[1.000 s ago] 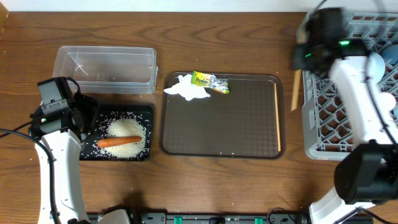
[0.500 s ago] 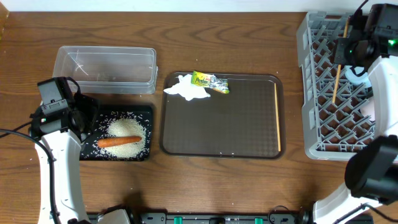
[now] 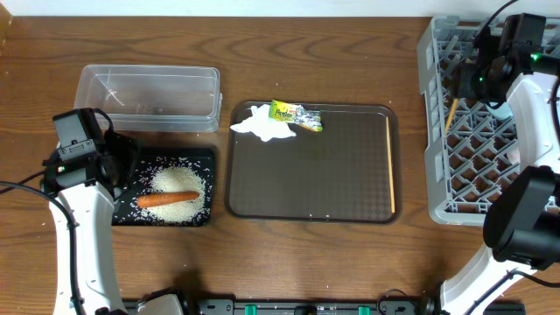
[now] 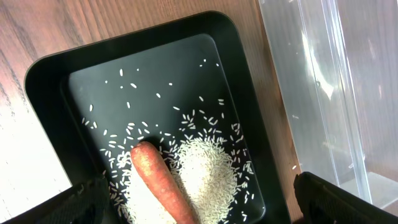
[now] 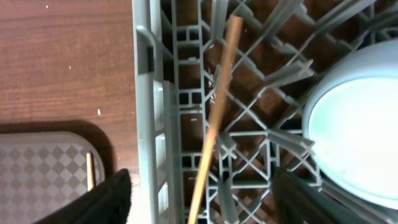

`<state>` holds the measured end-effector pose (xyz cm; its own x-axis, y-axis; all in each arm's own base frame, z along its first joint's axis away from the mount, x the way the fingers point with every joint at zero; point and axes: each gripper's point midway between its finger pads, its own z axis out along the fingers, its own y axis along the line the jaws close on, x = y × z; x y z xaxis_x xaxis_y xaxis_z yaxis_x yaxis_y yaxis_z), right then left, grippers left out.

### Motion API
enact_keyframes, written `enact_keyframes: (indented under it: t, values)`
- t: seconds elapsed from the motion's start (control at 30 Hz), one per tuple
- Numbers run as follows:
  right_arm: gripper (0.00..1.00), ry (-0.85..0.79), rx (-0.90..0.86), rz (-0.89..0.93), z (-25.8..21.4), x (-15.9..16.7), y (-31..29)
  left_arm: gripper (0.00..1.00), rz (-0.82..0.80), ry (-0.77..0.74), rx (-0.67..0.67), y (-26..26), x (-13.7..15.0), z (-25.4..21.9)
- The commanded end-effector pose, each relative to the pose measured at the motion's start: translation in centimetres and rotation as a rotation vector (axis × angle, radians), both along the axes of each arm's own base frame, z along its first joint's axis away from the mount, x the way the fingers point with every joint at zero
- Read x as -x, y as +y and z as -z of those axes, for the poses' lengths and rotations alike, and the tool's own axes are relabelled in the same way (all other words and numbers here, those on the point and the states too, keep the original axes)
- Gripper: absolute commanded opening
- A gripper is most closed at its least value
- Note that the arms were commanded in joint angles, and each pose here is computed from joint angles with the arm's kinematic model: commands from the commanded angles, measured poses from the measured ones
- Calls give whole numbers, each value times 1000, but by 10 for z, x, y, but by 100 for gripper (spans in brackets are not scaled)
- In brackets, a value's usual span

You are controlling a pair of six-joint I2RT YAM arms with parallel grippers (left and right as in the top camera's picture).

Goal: Sort waste into correct bins and load items into the dishwasher rack
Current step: 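Carry the chopstick to the rack and insert it upright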

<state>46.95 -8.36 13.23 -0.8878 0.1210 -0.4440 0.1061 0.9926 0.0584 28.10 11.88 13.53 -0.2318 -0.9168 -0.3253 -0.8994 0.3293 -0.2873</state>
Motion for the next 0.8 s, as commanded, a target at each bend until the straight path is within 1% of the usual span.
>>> enact_keyframes:
  t: [0.0,0.17,0.33,0.4,0.5,0.57,0.67,0.77]
  values:
    - [77,12,-25,-6,-3,2,13,98,5,-3,-12,3,-1,-5]
    - [78,29,-60,44,-19,17,23,98,5,-3,-12,3,-1,-5]
    - [80,-22,-54,11,-52,26,40,98,5,-3,-12,3,-1,-5]
    - [83,-42,-51,-3,-60,27,46,98,5,-4,-11,3,-1,-5]
    - [91,-58,-17,31,-63,23,42,98,5,-3,-12,3,-1,-5]
    - [91,-61,15,80,-59,19,32,98,5,-3,-12,3,-1,-5]
    - [89,-93,40,96,-55,5,24,98,5,-3,-12,3,-1,-5]
    - [83,-148,44,107,-53,-13,17,98,5,-3,-12,3,-1,-5]
